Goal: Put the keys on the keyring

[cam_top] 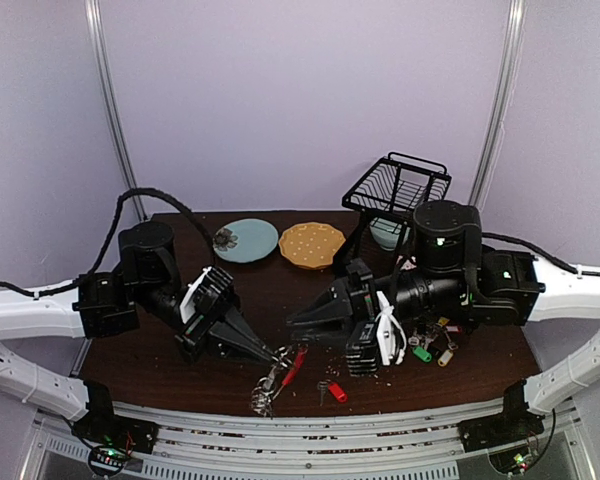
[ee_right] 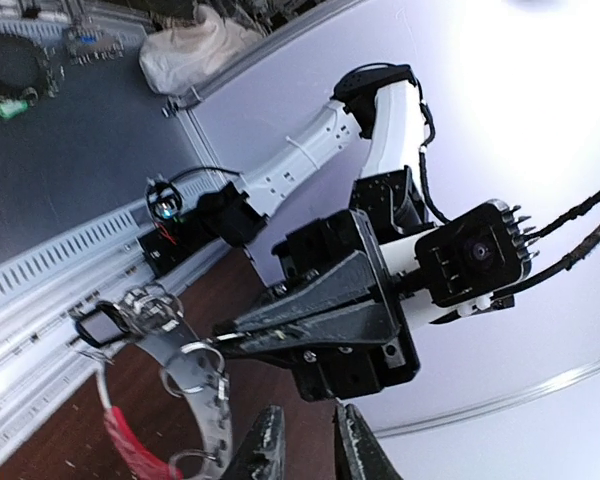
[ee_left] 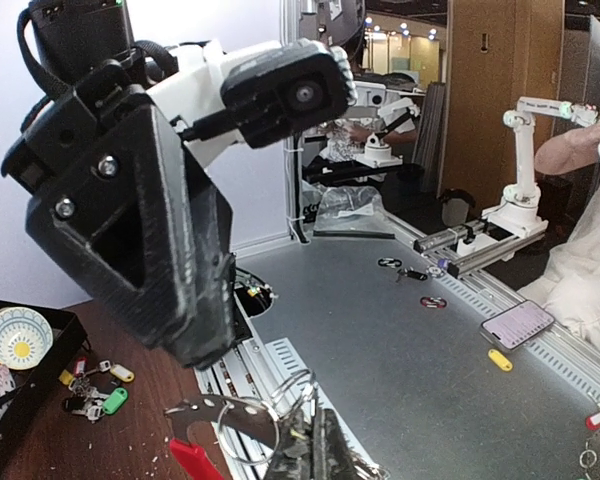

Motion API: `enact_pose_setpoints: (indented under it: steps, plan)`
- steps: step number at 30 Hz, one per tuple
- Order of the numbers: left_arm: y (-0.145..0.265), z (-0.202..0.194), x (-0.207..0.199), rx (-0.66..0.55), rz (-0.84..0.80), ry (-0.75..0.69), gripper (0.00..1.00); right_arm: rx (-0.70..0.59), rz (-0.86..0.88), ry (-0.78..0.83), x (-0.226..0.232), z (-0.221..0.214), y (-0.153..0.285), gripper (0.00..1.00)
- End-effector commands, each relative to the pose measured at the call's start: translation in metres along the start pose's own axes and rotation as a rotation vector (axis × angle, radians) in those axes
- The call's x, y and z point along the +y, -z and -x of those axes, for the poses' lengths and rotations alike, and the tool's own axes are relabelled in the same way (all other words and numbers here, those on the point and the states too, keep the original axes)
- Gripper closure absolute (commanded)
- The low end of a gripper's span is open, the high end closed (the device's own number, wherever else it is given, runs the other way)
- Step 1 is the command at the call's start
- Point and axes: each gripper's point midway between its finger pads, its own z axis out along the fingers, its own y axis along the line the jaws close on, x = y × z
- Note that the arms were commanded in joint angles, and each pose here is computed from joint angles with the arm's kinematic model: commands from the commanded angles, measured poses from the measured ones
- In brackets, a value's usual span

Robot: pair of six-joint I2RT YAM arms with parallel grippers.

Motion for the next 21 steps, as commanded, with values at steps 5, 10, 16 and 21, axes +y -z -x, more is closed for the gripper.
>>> enact_pose_setpoints:
  steps: [5,10,16,21]
  plan:
    - [0.004,0.016,-0.001,-0.054,0.016,0.08,1.0,0.101,-0.054,0.463,-0.026,-0.004,-0.012,0.8]
    - [0.006,0.02,-0.004,-0.054,0.016,0.103,1.0,0.14,0.008,0.605,-0.016,-0.001,-0.021,0.79]
    - [0.008,0.02,-0.004,-0.054,0.031,0.126,1.0,0.18,0.043,0.684,-0.012,0.005,-0.024,0.79]
    - [0.016,0.021,0.001,-0.051,0.116,0.094,1.0,0.25,-0.055,0.534,-0.035,0.005,-0.013,0.76]
